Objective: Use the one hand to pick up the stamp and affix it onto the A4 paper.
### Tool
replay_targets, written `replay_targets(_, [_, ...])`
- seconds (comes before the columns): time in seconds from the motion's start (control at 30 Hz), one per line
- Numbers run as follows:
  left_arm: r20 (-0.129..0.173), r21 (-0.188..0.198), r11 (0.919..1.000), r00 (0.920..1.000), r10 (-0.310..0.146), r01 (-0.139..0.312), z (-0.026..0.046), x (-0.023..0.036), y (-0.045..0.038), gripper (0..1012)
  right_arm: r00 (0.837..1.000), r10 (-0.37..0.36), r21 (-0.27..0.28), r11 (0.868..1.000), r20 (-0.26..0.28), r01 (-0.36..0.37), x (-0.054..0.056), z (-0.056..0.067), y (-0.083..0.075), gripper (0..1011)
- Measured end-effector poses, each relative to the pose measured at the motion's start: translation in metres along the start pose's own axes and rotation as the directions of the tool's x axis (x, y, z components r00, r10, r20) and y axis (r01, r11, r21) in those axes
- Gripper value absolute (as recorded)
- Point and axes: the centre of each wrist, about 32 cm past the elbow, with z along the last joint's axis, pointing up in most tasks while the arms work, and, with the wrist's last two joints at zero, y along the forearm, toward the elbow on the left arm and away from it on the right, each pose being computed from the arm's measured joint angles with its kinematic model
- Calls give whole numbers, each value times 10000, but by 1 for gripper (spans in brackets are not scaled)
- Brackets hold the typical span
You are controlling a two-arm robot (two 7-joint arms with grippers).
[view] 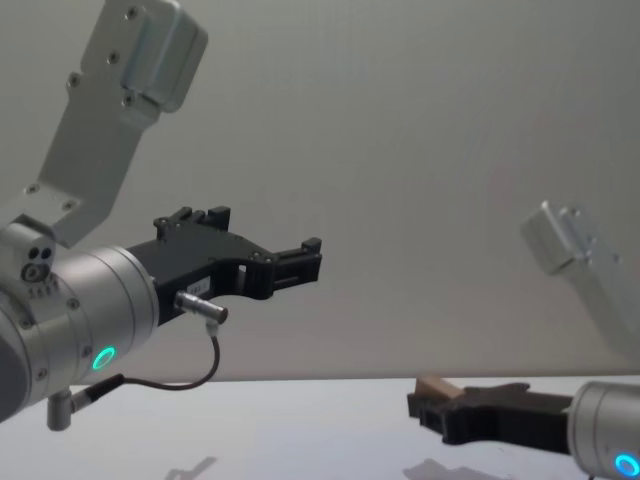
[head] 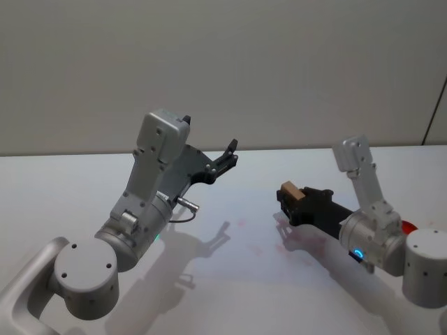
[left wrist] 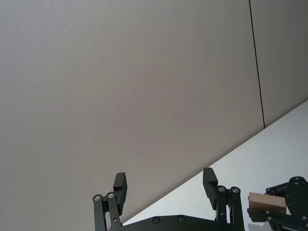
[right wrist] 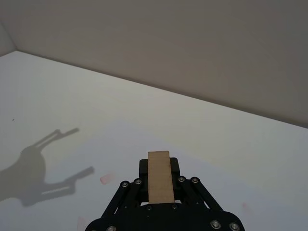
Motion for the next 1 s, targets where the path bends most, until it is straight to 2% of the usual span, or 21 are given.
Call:
replay_targets(0.2, [0, 0, 10000, 10000, 0, 0, 0, 0, 0, 1001, 9999, -116, 297, 9995, -112, 119, 50, 59, -99, 219])
replay_targets(0.47, [0, 0, 10000, 10000, 0, 0, 0, 0, 0, 1001, 9990, -412, 396, 9983, -182, 419, 167, 53, -274, 219])
replay_targets(0.73, [1, 0, 10000, 10000, 0, 0, 0, 0, 0, 1001, 9956, -916, 220, 9955, -178, 920, 352, -34, -514, 219])
replay_targets(1.0, [1, 0, 10000, 10000, 0, 0, 0, 0, 0, 1001, 9882, -1529, -213, 9880, -91, 1527, 562, -176, -765, 220])
